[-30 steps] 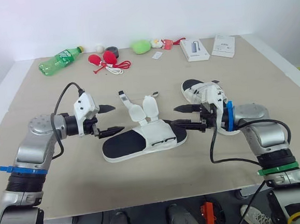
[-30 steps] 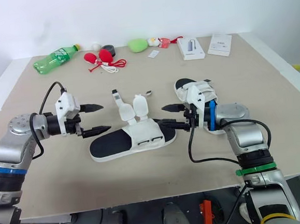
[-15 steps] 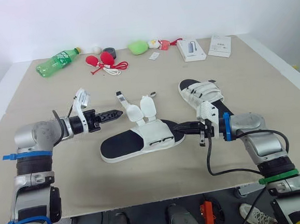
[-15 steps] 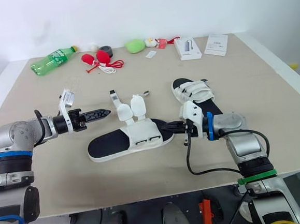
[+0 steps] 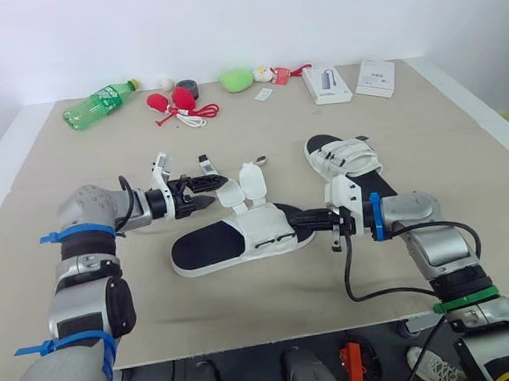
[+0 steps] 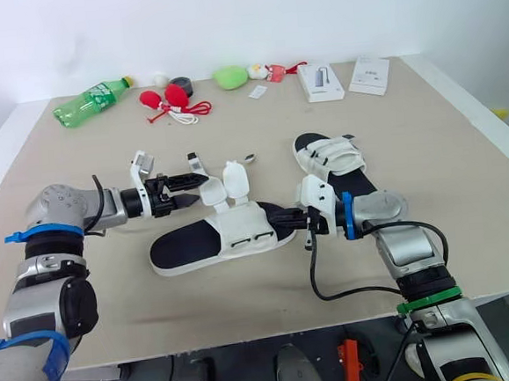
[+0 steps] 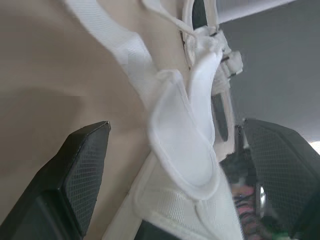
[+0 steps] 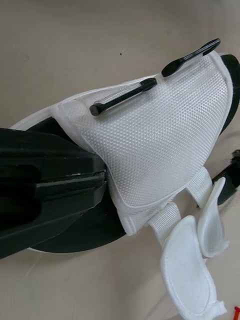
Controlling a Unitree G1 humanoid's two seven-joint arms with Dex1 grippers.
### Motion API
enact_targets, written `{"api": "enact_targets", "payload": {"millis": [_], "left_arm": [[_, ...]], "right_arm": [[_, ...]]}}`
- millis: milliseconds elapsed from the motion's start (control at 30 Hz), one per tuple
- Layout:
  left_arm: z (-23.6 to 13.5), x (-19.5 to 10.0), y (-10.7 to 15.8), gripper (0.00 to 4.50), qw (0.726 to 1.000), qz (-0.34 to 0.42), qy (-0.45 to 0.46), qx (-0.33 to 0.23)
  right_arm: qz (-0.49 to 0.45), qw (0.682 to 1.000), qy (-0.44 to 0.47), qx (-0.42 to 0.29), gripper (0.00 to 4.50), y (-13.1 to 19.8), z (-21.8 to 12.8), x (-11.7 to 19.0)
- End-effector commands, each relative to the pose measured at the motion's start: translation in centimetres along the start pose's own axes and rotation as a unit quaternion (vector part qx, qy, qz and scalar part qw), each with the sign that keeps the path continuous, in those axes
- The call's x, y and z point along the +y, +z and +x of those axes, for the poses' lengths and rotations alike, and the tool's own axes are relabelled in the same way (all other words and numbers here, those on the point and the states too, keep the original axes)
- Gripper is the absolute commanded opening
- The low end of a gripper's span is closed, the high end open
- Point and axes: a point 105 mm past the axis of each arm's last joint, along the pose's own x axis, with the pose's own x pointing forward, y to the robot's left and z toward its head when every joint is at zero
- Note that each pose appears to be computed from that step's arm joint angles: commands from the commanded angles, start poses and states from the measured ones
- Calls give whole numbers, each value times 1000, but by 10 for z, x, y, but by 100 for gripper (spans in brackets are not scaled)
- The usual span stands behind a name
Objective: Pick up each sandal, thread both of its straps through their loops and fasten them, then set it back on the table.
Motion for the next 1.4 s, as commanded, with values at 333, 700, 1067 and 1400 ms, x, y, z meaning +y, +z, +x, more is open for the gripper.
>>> {"api": "enact_targets", "payload": {"millis": [333,700,1067,1400], "left_arm": [[22,-18,30,434,997,-3,-39,-70],[38,-12,42,379,992,20,-13,-125],[41,-20,43,4,980,172,-14,-100],[28,-74,9,4,746,655,-100,-62]], "right_arm": [[-31,999,-6,-9,5,11,-3,0],[-34,999,-12,1,0,8,-7,3],[-35,999,-7,3,0,8,-6,6],[-36,999,0,5,0,7,-5,6]]}}
